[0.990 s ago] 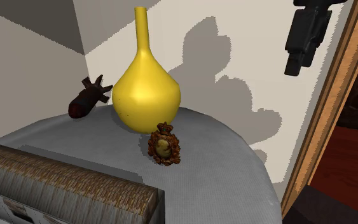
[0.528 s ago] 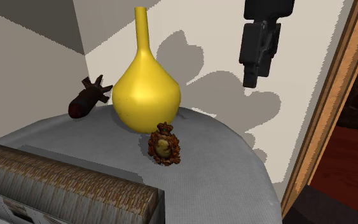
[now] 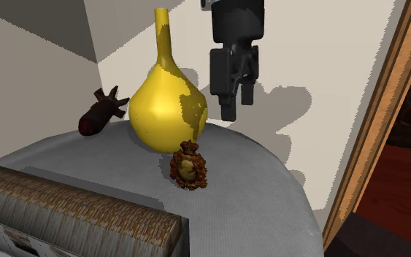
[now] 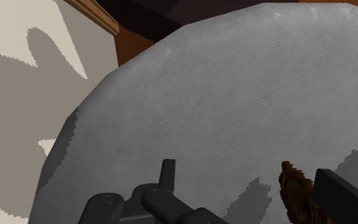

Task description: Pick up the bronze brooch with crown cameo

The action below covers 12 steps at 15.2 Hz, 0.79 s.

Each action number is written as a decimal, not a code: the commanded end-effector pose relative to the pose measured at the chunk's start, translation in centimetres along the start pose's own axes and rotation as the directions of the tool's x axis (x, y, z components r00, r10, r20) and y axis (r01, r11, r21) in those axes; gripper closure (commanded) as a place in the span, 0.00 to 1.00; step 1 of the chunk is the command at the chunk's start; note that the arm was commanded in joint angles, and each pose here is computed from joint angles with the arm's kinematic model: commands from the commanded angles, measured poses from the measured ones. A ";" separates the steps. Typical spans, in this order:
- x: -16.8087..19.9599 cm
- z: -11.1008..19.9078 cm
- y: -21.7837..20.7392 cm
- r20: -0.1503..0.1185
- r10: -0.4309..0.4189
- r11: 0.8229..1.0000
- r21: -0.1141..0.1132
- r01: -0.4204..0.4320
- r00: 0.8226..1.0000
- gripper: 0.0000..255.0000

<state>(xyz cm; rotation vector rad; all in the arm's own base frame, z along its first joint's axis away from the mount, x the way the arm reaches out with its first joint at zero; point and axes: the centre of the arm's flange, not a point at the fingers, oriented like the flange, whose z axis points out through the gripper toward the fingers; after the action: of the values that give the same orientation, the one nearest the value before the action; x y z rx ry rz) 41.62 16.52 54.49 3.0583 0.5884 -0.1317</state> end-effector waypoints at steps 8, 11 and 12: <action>8.2 2.5 -8.6 0.059 -0.184 0.983 0.036 0.182 0.981 0.00; 8.4 4.1 -8.6 0.059 -0.184 0.983 0.036 0.182 0.981 0.00; 8.4 4.6 -8.6 0.059 -0.184 0.983 0.036 0.182 0.981 0.00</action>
<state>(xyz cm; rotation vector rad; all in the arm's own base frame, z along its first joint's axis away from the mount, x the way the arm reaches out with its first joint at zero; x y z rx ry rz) 45.81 27.39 49.67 3.0113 0.8691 -0.2402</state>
